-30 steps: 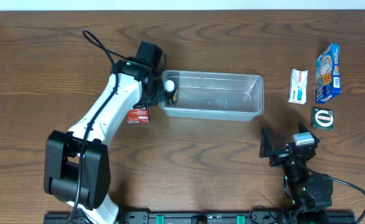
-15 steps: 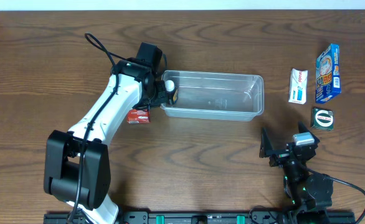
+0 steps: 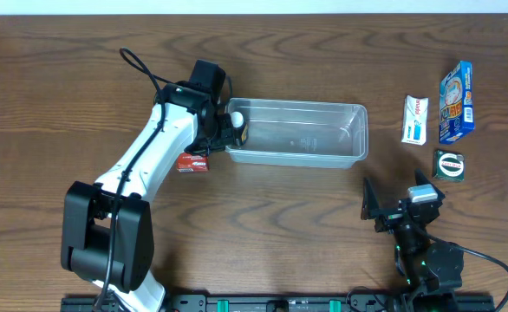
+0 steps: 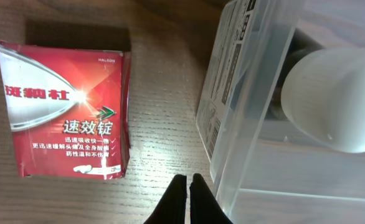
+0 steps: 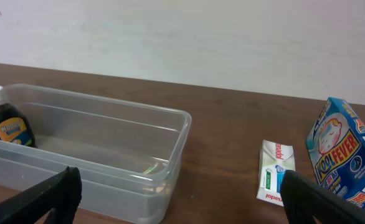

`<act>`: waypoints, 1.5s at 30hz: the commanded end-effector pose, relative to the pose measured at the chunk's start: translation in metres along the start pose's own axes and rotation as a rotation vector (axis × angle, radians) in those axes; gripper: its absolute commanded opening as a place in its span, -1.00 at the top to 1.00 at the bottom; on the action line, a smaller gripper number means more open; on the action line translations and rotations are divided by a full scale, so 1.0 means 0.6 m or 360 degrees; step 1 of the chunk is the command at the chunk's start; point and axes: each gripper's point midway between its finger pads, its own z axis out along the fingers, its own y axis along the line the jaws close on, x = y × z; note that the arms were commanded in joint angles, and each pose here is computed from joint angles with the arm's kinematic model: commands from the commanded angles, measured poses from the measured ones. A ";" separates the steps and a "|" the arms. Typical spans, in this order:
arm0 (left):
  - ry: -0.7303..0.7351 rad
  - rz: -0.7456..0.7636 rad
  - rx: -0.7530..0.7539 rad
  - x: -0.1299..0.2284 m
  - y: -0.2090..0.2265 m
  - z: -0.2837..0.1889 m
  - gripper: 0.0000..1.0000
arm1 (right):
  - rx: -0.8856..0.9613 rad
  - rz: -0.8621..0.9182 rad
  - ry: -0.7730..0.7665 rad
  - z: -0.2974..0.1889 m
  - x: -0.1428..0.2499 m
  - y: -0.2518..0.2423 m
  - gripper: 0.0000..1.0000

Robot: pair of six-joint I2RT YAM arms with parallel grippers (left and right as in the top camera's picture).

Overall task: Pack container
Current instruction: 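Withdraw the left gripper and move it above the red medicine box, then lower the left gripper and grasp the red medicine box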

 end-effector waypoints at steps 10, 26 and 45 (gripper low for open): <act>0.0055 0.0003 0.0043 0.010 -0.008 0.006 0.88 | 0.0024 -0.0014 -0.0002 -0.001 0.001 -0.007 -0.99; -0.0104 0.0005 -0.0220 -0.027 0.052 0.002 0.73 | 0.0024 -0.0014 -0.0002 -0.001 0.001 -0.007 -0.98; -0.0206 0.0120 -0.0390 -0.053 0.085 -0.005 -0.96 | 0.0024 -0.0014 -0.0002 -0.001 0.001 -0.007 -0.99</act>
